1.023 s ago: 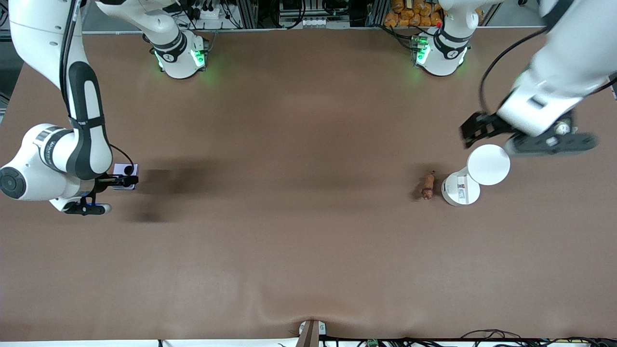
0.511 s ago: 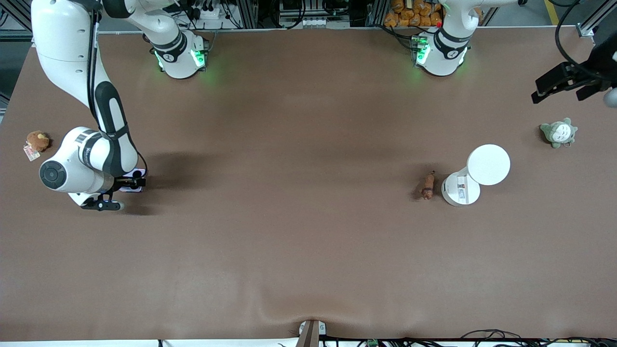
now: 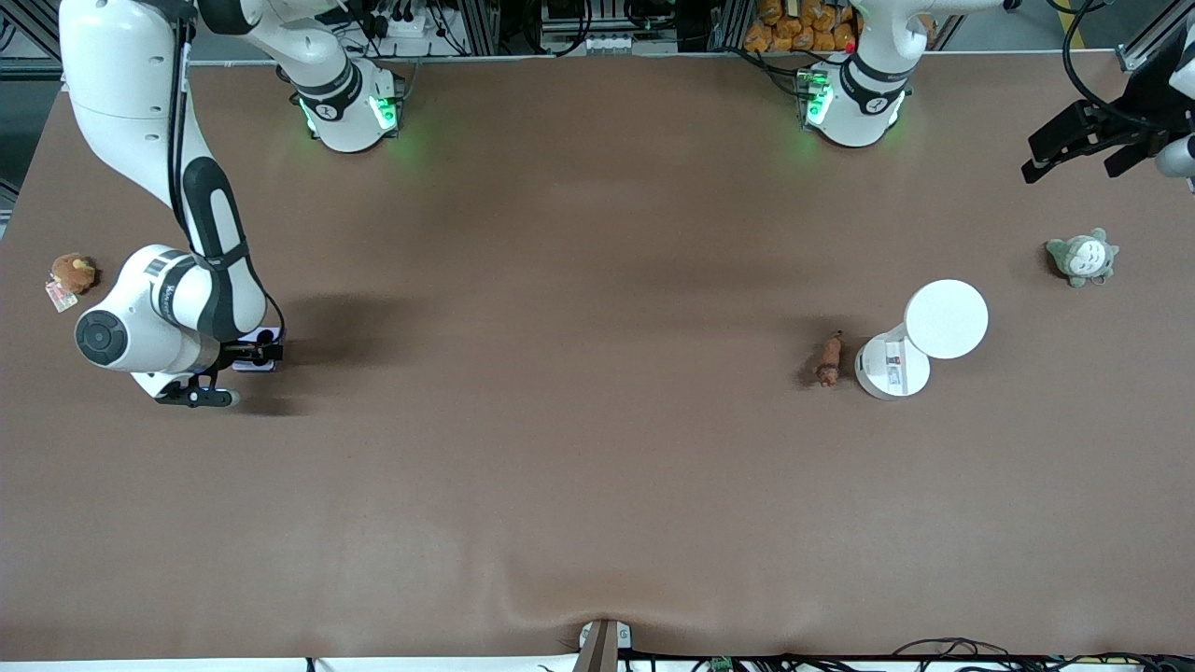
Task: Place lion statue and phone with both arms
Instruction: 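Set the lion by the white cup while the right gripper lowers the phone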
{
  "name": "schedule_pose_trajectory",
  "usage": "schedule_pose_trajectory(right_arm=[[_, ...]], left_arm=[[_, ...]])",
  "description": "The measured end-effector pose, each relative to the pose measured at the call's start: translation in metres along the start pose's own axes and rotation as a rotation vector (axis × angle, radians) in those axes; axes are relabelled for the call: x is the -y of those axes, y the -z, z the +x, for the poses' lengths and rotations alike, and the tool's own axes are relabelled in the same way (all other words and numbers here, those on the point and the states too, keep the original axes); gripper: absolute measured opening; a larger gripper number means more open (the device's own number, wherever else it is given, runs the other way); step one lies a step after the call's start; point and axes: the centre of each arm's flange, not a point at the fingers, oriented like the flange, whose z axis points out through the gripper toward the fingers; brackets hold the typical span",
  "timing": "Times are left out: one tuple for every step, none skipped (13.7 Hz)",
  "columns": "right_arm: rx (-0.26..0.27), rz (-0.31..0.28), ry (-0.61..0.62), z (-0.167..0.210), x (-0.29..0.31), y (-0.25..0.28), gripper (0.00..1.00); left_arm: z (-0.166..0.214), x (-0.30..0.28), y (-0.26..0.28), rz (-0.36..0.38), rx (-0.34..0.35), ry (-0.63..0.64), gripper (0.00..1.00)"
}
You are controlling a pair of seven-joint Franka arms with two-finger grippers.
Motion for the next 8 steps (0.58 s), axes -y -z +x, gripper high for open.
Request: schedule_pose_trajectory(right_arm=[[-0.002, 0.002, 0.001, 0.001, 0.0, 0.003, 1.0], [0.004, 0.007, 0.003, 0.002, 0.001, 0.007, 1.0], [0.011, 0.015, 0.006, 0.005, 0.002, 0.014, 1.0], [0.013, 0.023, 0.009, 0.01, 0.003, 0.027, 1.0], [0.006, 0.033, 0.013, 0.016, 0.002, 0.046, 1.0], [-0.002, 0.046, 0.018, 0.022, 0.002, 0.07, 1.0], [-0.004, 0.061, 0.022, 0.028, 0.001, 0.096, 1.0], [0.006, 0.08, 0.024, 0.031, -0.003, 0.124, 1.0]], left_arm=[[0.001, 0.0, 0.0, 0.004, -0.006, -0.001, 1.0], [0.001, 0.0, 0.0, 0.005, -0.008, -0.001, 1.0], [0.001, 0.0, 0.0, 0.005, -0.007, -0.001, 1.0], [0.002, -0.001, -0.001, 0.006, -0.005, -0.001, 1.0], [0.004, -0.001, -0.004, 0.006, -0.001, -0.003, 1.0], [0.005, -0.003, -0.006, 0.007, 0.003, -0.004, 1.0], [0.007, -0.004, -0.009, 0.008, 0.007, -0.006, 1.0], [0.009, -0.004, -0.011, 0.008, 0.009, -0.006, 1.0]])
